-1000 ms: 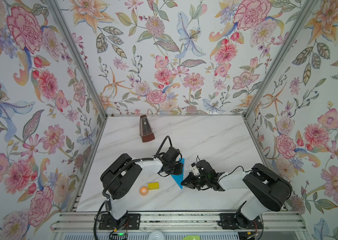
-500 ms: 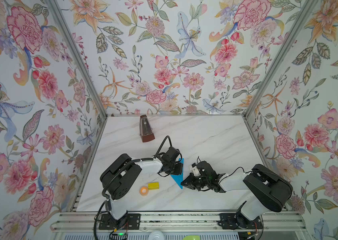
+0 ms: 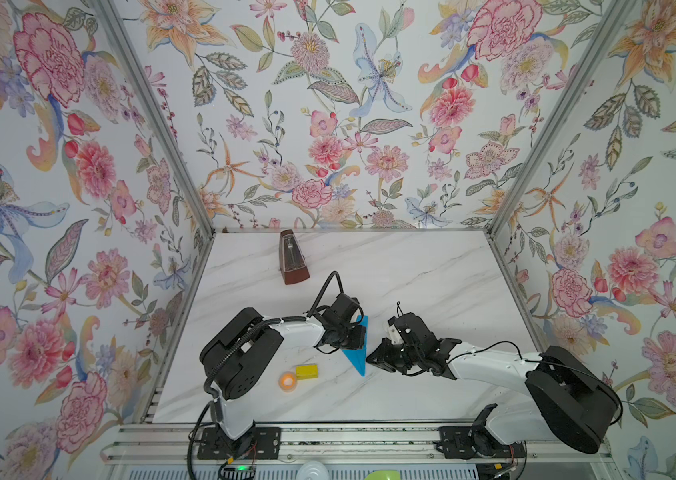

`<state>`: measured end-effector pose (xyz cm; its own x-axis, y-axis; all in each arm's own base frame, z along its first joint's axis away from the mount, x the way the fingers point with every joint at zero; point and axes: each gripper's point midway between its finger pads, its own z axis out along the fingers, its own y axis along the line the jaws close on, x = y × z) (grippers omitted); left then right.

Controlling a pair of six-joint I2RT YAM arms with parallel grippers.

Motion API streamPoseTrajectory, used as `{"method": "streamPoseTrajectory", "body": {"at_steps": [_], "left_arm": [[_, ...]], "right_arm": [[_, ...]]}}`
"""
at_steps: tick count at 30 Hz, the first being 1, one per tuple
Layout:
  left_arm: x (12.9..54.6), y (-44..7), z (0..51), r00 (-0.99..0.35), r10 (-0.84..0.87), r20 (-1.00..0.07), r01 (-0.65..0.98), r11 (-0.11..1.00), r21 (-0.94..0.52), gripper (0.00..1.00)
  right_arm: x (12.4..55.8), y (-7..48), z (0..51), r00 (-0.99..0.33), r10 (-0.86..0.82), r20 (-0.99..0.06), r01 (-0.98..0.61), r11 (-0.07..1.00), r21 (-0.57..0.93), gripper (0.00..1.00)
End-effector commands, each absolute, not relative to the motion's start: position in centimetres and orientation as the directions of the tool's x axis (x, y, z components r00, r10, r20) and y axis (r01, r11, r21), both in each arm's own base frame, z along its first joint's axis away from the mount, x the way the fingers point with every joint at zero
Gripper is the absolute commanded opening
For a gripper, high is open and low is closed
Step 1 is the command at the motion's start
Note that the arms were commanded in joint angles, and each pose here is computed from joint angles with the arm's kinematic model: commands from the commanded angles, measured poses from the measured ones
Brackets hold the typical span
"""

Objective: Fold a paper plane with a square sheet of paper (fold left side to right side)

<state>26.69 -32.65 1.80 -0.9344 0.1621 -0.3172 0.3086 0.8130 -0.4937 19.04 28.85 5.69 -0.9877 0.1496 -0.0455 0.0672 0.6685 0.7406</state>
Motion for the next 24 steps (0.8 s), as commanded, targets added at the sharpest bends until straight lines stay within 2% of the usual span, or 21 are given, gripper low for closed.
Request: {"method": "streamPoseTrajectory", "body": {"at_steps": [1,10,24], "left_arm": [[25.3,-29.2,-2.4,-0.962,0.16,-0.222,0.237,0.892,-0.385,0.0],[25.5,-29.0,-2.5,-0.961,0.16,-0.226,0.236,0.899,-0.368,0.0],[25.8,-28.8,-2.2,-0.959,0.162,-0.234,0.24,0.904,-0.354,0.0]], "right_arm": [[19.6,30.4,6.3,-0.992,0.12,-0.046,0.041,0.635,0.772,0.08],[20.0,31.1,4.2,-0.995,0.102,-0.003,0.063,0.641,0.765,0.06],[16.4,27.4,-1.0,-0.988,0.118,0.094,0.151,0.733,0.663,0.03]]}}
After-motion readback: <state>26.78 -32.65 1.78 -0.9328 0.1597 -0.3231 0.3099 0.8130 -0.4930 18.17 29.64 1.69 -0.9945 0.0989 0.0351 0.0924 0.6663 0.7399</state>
